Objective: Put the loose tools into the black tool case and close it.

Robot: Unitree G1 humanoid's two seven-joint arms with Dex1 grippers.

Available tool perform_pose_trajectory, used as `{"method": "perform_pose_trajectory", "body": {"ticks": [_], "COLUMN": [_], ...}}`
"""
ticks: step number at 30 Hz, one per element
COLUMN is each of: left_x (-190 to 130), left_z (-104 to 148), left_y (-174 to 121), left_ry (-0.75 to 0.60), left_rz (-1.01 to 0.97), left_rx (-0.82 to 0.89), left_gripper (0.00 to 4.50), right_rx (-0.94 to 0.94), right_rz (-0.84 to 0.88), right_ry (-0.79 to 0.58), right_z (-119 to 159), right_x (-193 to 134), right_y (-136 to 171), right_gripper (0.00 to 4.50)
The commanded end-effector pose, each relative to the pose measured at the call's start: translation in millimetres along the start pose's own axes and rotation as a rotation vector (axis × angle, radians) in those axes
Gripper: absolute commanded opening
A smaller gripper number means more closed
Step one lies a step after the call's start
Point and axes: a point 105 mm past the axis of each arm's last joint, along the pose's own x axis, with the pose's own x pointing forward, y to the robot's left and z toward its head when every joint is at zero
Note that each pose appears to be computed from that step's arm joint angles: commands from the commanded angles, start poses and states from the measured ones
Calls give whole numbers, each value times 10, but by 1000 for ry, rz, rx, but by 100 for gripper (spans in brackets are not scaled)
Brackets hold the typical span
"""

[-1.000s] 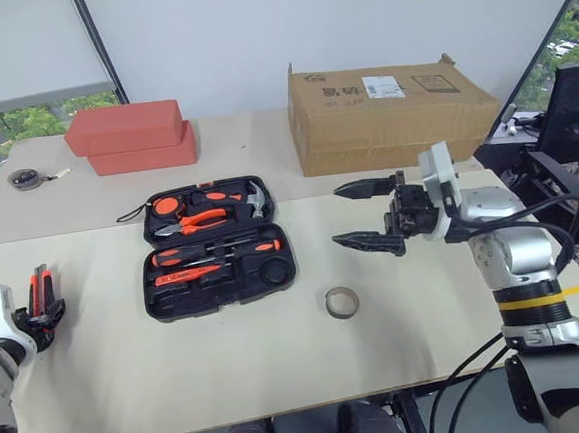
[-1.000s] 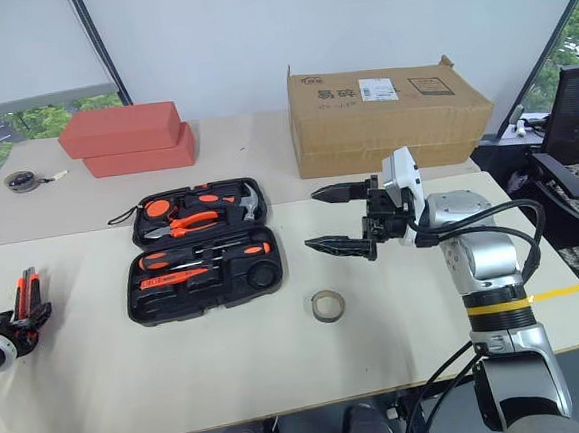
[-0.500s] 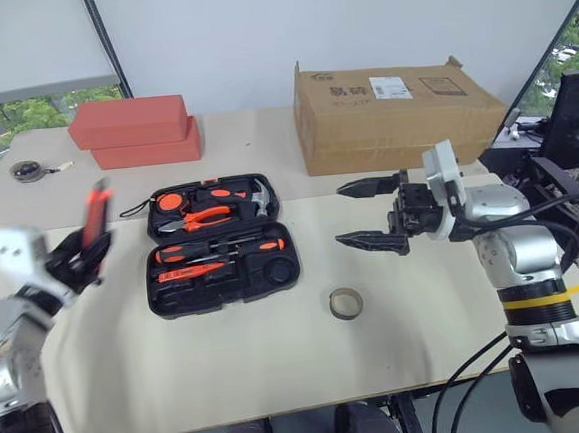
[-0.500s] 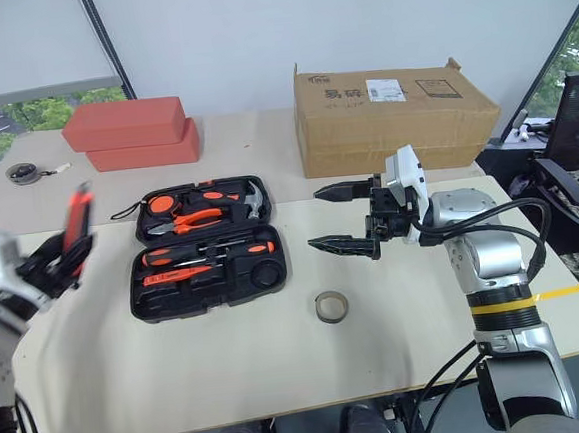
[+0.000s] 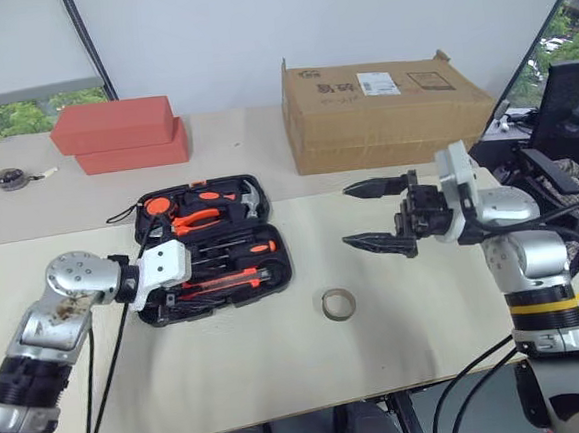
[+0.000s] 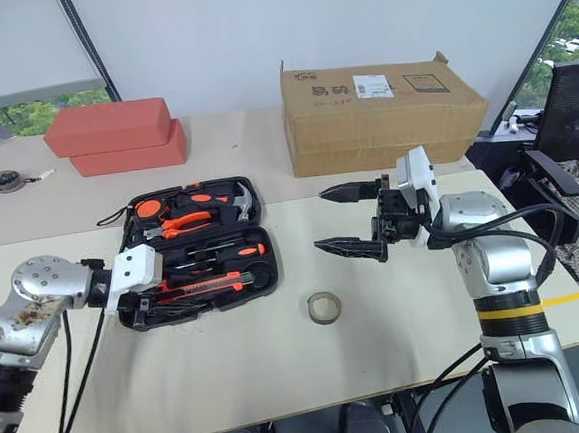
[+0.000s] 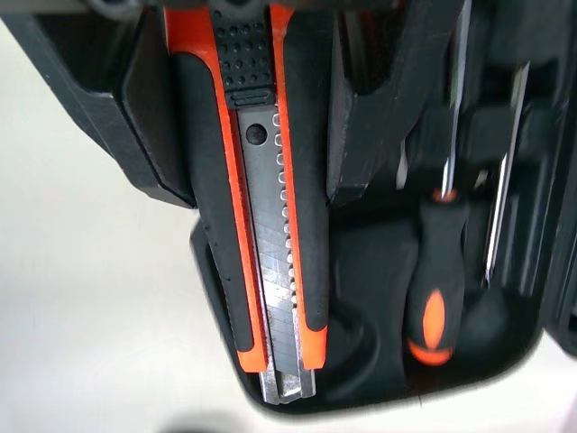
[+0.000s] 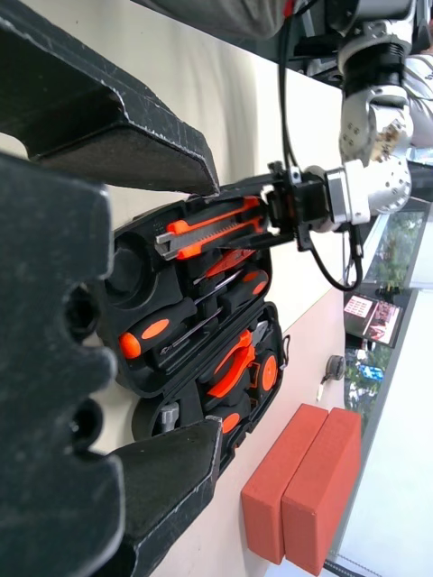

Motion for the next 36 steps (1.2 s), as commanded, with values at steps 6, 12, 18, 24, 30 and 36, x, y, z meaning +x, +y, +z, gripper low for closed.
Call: {"method": "perform_pose_trajectory", "body": {"ticks": [6, 12, 18, 24, 30, 36], "left_x": [-94, -130, -23, -29, -316, -564], "left_z": [-50, -193, -242, -205, 66, 363], "left_y": [11, -9, -85, 14, 261, 225], "left_ry": [52, 116, 114, 73, -78, -231], "left_rz": [-5, 19, -1, 60, 149, 61], "left_rx": [-1, -36, -54, -52, -80, -142], "left_gripper": [173, 173, 223, 423, 441, 441], "right_rx": [-57, -58, -57, -55, -56, -59], "right_rz": [-23, -24, -17, -19, -24, -21], "right_ry": [-23, -22, -28, -24, -17, -17], "right_z": [161, 179, 179, 178, 166, 162], "right_x": [-20, -8, 30, 14, 3, 21], "right_y": [14, 4, 3, 13, 8, -6], "right_gripper": [450, 450, 450, 450, 450, 450]}}
